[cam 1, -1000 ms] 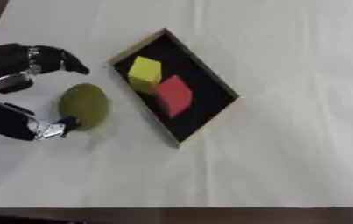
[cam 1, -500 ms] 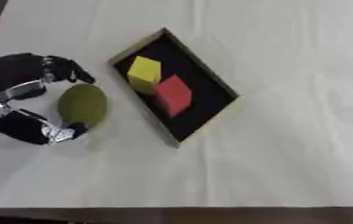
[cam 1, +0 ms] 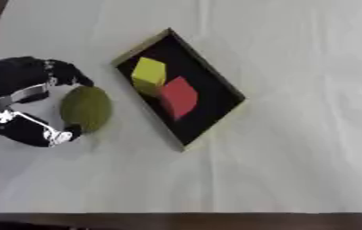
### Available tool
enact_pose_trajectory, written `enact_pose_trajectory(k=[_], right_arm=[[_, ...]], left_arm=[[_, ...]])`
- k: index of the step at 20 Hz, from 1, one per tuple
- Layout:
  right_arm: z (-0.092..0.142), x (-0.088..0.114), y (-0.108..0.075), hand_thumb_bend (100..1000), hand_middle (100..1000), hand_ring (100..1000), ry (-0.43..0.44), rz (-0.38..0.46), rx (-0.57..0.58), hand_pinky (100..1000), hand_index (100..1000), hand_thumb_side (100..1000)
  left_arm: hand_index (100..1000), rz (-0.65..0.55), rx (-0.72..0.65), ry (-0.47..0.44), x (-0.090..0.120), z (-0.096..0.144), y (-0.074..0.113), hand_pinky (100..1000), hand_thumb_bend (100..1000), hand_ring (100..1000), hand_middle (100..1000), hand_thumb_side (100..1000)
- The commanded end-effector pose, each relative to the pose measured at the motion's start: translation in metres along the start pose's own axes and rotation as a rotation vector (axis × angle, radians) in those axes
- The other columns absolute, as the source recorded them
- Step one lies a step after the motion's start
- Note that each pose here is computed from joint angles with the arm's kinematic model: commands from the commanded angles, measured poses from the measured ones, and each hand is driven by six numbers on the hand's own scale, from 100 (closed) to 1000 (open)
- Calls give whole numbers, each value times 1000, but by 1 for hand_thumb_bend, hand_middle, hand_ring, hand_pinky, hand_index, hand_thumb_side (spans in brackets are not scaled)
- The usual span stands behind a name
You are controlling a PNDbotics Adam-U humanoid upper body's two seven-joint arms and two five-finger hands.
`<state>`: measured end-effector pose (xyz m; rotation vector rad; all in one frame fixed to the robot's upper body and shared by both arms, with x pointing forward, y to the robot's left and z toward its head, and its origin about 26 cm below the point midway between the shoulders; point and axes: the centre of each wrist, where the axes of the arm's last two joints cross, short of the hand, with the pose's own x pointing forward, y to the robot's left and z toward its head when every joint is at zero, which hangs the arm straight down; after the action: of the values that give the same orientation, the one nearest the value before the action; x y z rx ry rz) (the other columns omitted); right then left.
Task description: Pick up objects on the table and place them in the box.
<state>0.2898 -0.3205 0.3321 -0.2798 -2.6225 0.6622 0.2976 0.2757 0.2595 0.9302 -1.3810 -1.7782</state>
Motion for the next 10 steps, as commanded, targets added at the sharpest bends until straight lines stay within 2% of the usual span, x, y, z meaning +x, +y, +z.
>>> enact_pose_trajectory(k=[1, 10], right_arm=[[-5, 8, -5, 100, 658, 821, -26, 17, 12, 977, 750, 531], [-5, 7, -3, 100, 654, 820, -22, 5, 24, 978, 748, 531]], left_arm=[[905, -46, 27, 22, 1, 3, 10, 816, 335, 805, 800, 314], [896, -143, -30, 62, -2, -15, 5, 806, 374, 804, 791, 259]])
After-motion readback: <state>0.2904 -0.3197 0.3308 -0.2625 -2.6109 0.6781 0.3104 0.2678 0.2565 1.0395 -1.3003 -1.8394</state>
